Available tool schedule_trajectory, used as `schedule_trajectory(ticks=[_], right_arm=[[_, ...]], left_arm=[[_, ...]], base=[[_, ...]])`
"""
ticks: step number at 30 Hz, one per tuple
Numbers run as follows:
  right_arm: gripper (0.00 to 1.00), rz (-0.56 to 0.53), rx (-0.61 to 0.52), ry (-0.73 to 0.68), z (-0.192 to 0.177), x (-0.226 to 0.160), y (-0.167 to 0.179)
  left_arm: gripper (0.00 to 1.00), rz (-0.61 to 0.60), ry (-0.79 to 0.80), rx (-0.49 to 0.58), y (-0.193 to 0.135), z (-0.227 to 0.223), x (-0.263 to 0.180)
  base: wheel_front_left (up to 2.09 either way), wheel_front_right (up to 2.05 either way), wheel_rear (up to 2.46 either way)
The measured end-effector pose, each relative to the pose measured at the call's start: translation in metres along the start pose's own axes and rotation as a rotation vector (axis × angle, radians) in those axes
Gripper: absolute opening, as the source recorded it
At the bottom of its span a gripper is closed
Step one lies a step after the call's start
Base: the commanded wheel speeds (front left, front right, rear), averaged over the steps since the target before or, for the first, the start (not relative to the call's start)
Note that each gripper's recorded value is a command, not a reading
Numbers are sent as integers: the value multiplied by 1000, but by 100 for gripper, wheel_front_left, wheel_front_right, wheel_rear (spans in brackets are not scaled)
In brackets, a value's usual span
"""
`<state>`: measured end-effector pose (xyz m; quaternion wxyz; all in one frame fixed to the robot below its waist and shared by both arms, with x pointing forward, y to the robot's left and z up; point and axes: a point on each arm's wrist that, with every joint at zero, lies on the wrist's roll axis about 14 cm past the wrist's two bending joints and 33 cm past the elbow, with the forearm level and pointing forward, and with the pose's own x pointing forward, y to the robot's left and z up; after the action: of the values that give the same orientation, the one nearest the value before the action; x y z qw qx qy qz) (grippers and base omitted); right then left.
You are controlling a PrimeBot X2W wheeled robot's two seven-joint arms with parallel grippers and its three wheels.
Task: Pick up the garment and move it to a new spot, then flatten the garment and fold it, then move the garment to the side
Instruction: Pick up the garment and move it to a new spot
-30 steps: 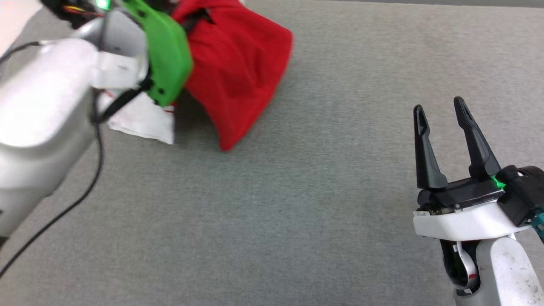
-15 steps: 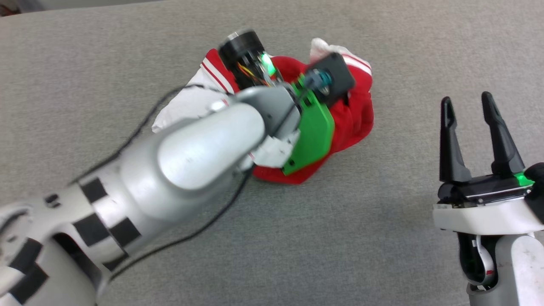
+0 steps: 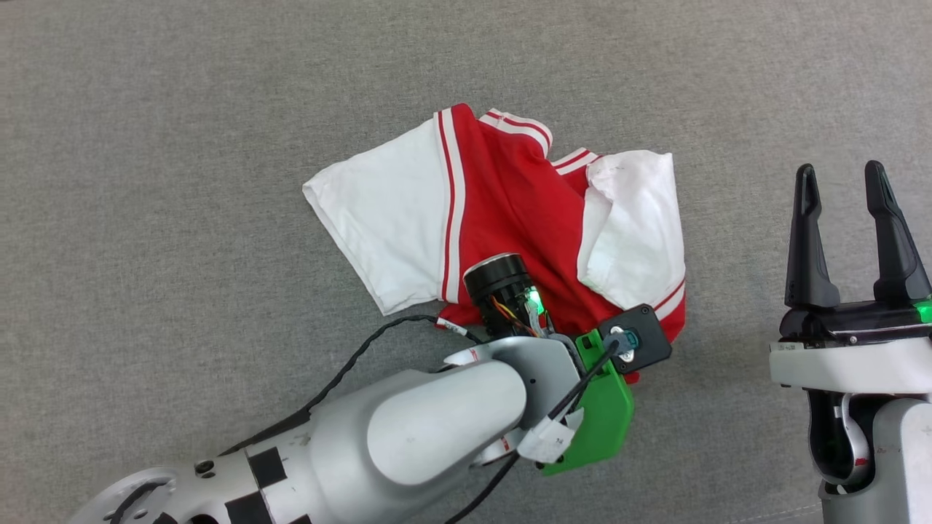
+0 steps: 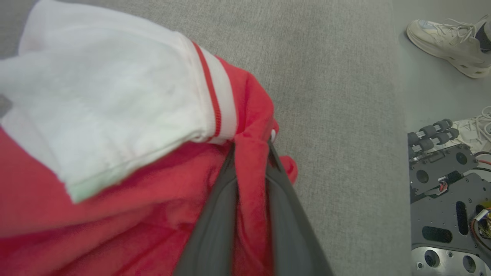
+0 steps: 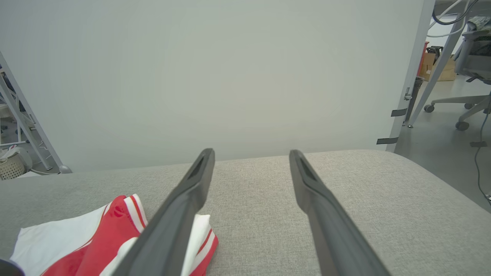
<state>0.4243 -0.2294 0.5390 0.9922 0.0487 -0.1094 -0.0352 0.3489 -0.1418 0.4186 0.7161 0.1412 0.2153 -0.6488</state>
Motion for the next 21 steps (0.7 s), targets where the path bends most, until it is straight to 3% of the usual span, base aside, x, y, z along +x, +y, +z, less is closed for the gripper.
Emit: schedule_trajectory(ticks=[1, 2, 11, 21], right_arm=[[100, 2, 2, 1, -1, 0, 1], [100, 4, 5, 2, -1, 0, 2], [100, 22, 31, -4, 6, -9, 10], [100, 57, 62, -23, 19, -24, 24]], left_arm=[[37, 4, -8, -3, 0, 0, 0], [100, 12, -24, 0, 1, 2, -1], [100, 145, -337, 45, 22, 61, -24], [100, 539, -560, 112, 75, 108, -105]], base=[[0, 0, 0], [0, 0, 0], [0, 0, 0], [0, 0, 0]])
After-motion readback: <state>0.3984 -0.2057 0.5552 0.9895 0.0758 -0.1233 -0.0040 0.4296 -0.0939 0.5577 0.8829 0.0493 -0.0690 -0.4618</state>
